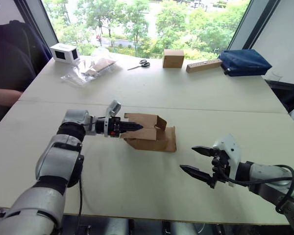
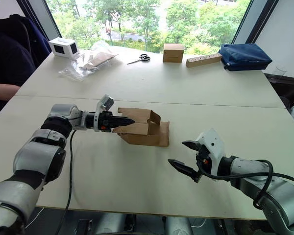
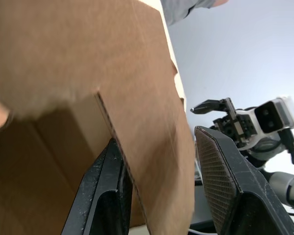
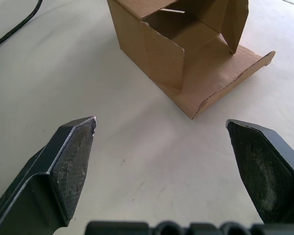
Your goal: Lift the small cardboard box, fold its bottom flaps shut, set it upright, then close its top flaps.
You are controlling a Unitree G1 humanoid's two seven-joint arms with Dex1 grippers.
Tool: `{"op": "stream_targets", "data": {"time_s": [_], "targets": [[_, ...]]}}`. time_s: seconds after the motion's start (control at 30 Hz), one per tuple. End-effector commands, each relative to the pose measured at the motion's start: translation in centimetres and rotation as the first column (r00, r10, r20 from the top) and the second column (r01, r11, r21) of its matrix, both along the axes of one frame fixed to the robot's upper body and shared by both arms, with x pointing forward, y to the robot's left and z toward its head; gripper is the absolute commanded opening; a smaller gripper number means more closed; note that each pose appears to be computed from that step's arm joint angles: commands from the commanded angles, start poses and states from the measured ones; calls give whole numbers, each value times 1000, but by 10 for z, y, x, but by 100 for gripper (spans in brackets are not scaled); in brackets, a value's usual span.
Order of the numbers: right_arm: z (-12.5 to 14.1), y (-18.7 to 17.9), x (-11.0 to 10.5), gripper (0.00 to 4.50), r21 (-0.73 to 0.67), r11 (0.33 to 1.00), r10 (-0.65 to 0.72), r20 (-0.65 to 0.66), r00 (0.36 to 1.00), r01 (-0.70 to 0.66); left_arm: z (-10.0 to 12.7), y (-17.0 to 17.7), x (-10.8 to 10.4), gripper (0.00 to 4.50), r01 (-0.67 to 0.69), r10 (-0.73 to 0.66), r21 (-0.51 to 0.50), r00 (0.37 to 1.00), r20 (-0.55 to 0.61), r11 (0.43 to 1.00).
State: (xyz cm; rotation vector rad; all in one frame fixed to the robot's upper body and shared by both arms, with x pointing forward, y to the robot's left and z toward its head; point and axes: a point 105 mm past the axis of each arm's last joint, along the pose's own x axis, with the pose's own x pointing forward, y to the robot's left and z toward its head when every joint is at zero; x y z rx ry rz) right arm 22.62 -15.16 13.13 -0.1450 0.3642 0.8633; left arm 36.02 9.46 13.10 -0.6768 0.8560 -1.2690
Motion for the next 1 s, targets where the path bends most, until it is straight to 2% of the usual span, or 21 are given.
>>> {"op": "stream_targets", "data": {"time_s": [0.03, 0.23, 0.33, 0.43, 0.67, 0.77, 0.8, 0.9, 0.93, 1.0], "targets": [[7, 2, -4, 450, -2, 1000, 6, 44, 999, -6, 18, -7, 4, 193, 38, -37, -18, 997, 60, 999], [7, 2, -4, 450, 0, 1000, -7, 46, 999, 7, 18, -13, 2, 193, 79, -78, -11, 995, 60, 997], [6, 3, -4, 450, 0, 1000, -9, 48, 999, 9, 19, -14, 3, 121, 74, -73, -22, 995, 66, 997], [6, 3, -5, 450, 2, 1000, -11, 48, 999, 11, 20, -14, 3, 4, 75, -73, -33, 995, 64, 997], [6, 5, -3, 450, 17, 1000, -5, 49, 999, 4, 25, -13, 1, 4, 96, -91, -61, 992, 90, 993], [17, 6, 0, 450, 100, 995, -20, 56, 998, 15, 42, -11, 6, 4, 82, -58, -110, 978, 200, 991], [25, 4, 3, 450, 151, 988, -38, 72, 997, 27, 52, -10, 9, 4, 70, -30, -142, 962, 270, 987], [60, -12, 24, 450, 306, 945, -167, 160, 973, 112, 80, -4, 10, 4, 24, 76, -173, 832, 550, 985], [69, -17, 31, 450, 357, 924, -209, 172, 963, 137, 92, -3, 5, 4, 22, 118, -217, 785, 609, 976], [97, -22, 42, 450, 498, 856, -270, 203, 941, 138, 108, -1, -8, 4, 33, 148, -259, 748, 647, 965]]}}
